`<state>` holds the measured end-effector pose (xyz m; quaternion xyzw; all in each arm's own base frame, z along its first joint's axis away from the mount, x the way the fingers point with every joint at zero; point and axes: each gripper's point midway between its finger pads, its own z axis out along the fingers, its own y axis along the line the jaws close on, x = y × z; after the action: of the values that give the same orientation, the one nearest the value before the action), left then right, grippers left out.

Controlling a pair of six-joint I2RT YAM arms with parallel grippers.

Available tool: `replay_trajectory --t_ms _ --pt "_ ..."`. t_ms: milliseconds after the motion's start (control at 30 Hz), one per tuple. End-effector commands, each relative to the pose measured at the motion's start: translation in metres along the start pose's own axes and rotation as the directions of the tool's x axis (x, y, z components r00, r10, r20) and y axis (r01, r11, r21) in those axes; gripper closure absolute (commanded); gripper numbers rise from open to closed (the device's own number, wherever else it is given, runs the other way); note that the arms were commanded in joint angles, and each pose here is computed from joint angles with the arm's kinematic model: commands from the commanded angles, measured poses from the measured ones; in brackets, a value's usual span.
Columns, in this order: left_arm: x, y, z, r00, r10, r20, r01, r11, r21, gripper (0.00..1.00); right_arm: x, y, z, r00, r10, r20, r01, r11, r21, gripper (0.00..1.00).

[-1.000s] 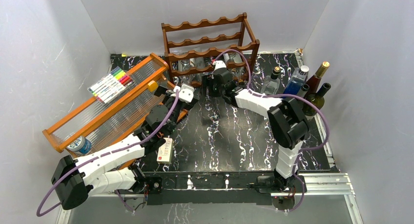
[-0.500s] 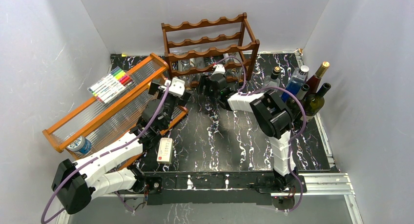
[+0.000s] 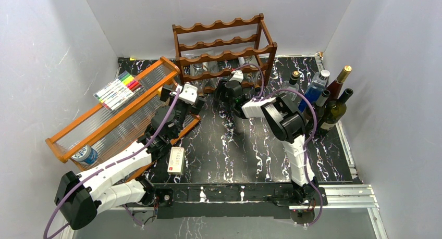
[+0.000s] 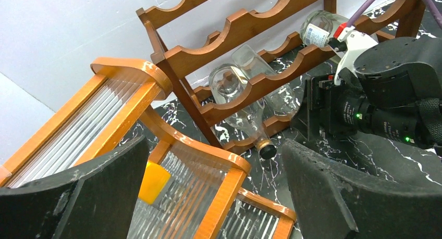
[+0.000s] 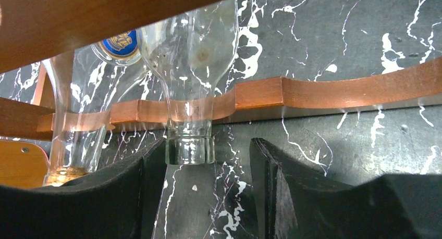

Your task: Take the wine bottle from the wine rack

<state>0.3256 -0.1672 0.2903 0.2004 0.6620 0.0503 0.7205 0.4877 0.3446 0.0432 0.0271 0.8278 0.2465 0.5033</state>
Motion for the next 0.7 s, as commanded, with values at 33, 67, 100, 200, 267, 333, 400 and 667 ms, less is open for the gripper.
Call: replay_trajectory --t_ms 33,67,100,200,267,333,400,667 --pt "-0.028 0.009 -0.001 0.996 -0.055 0.069 0.055 0.998 -0.004 0.02 -0.032 0.013 0.013 0.994 0.028 0.105 -0.025 0.999 -0.027 0.34" --pt "-0.027 0.008 -0.001 0.996 -0.055 0.067 0.055 0.998 -0.002 0.02 -0.033 0.013 0.015 0.994 0.03 0.106 -0.027 0.999 -0.028 0.35" --pt "-0.027 0.008 -0.001 0.996 -0.053 0.065 0.054 0.999 -0.001 0.02 -0.034 0.014 0.016 0.994 0.033 0.106 -0.03 0.999 -0.03 0.37" --pt "-0.025 0.006 0.0 0.997 -0.055 0.062 0.055 0.998 0.005 0.02 -0.039 0.019 0.018 0.993 0.041 0.113 -0.036 0.998 -0.042 0.44" --pt "-0.025 0.005 0.0 0.996 -0.057 0.061 0.057 0.998 0.008 0.02 -0.042 0.023 0.019 0.992 0.043 0.115 -0.037 0.998 -0.052 0.47" --pt "-0.025 0.004 0.0 0.996 -0.059 0.062 0.059 0.998 0.013 0.02 -0.045 0.026 0.02 0.993 0.044 0.112 -0.037 0.997 -0.063 0.53" --pt "-0.025 0.004 0.0 0.997 -0.058 0.06 0.058 0.998 0.013 0.02 -0.045 0.028 0.02 0.994 0.045 0.1 -0.039 0.997 -0.068 0.59" --pt "-0.025 0.001 0.001 0.996 -0.067 0.059 0.066 0.998 0.022 0.02 -0.048 0.034 -0.005 0.995 0.069 0.066 -0.062 0.994 -0.095 0.79"
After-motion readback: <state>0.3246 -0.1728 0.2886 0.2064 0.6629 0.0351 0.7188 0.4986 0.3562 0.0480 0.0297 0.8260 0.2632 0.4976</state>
